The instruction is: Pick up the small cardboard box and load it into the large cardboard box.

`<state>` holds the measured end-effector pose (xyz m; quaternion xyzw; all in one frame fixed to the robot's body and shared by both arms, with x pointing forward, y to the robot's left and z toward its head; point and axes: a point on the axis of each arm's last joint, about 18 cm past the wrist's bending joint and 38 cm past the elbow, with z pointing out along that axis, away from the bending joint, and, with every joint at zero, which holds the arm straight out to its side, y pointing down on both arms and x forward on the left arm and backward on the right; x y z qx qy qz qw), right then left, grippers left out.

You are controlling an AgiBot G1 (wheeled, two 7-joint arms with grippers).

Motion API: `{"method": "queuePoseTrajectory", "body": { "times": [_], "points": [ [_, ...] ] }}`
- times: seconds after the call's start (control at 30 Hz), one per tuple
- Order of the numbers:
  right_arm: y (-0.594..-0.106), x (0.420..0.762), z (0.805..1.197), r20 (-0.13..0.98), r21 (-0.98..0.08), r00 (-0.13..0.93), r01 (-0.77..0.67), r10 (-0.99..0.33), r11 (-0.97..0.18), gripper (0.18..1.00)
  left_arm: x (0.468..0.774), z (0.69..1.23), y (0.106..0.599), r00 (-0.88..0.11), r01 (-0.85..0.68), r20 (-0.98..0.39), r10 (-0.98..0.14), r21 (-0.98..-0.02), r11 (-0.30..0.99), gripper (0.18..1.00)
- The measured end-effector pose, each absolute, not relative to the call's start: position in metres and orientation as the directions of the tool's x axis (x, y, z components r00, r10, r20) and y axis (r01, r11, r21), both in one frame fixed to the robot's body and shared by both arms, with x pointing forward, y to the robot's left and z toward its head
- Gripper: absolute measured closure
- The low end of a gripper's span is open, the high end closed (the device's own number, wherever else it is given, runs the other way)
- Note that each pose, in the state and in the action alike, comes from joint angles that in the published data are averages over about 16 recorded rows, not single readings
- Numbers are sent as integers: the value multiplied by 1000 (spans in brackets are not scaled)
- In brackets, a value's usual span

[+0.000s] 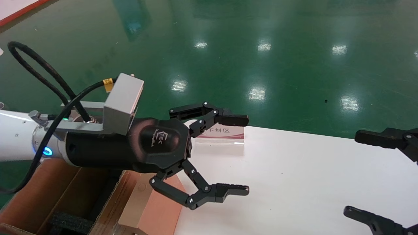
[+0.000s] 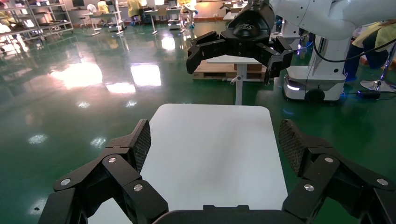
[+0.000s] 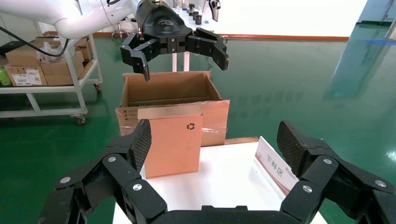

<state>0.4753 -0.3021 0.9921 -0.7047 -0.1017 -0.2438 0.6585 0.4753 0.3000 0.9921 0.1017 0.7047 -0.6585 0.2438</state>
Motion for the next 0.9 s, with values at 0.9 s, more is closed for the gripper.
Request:
{"method": "queuePoseTrajectory", "body": {
  "times": [0.9],
  "points": [
    [-302, 475, 992, 478, -878, 860, 464, -177, -112, 178, 493, 985, 302, -855, 387, -471, -216, -858, 338, 184]
  ]
}}
